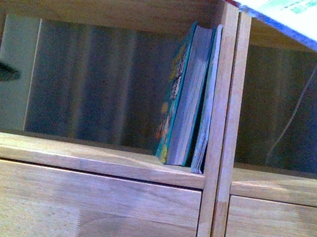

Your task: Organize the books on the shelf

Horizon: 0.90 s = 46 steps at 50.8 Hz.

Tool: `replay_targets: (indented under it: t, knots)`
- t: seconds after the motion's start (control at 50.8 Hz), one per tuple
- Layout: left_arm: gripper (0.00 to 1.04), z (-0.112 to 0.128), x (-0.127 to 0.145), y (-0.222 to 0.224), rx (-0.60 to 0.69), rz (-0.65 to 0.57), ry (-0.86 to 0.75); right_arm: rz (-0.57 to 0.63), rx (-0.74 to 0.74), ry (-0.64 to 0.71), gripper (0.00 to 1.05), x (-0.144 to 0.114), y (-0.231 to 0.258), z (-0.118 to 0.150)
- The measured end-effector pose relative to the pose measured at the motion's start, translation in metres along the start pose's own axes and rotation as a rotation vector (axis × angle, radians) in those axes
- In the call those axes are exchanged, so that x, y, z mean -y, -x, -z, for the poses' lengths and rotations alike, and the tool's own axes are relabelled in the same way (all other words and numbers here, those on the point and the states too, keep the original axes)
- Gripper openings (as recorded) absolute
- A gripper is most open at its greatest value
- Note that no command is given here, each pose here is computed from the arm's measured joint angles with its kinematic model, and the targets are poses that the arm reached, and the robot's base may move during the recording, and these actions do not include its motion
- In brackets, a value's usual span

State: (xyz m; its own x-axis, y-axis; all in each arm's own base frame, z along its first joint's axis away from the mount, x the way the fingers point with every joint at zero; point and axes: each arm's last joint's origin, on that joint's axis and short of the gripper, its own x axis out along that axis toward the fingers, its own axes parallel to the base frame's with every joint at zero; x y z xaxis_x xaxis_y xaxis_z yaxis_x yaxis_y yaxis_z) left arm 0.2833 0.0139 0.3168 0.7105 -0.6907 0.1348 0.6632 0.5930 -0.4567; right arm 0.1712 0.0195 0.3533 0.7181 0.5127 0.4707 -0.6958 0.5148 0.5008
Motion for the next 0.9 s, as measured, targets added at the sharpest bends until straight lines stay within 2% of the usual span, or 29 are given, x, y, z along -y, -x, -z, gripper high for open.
replay_targets:
  t: [0.138,0.275,0.354,0.492,0.728,0.905]
  knots:
    - [0.97,-0.007,0.019,-0.021,-0.031,0.208,0.089,-0.012,-0.039,-0.006,0.07,0.005,-0.016,0.017]
    - [0.97,-0.011,0.037,-0.038,-0.027,0.335,0.196,-0.006,-0.069,-0.039,0.07,0.014,-0.037,0.033]
    - [0.97,-0.01,0.041,-0.045,-0.027,0.349,0.256,-0.001,-0.073,-0.066,0.07,0.018,-0.047,0.04]
    - [0.97,-0.006,0.046,-0.059,-0.018,0.368,0.36,-0.036,-0.082,-0.19,0.07,0.015,-0.069,0.054]
    - [0.97,-0.004,0.057,-0.068,-0.015,0.416,0.406,-0.114,-0.134,-0.35,0.07,-0.005,-0.087,0.076]
    - [0.97,-0.003,0.065,-0.07,-0.012,0.459,0.396,-0.147,-0.152,-0.412,0.07,-0.014,-0.09,0.086]
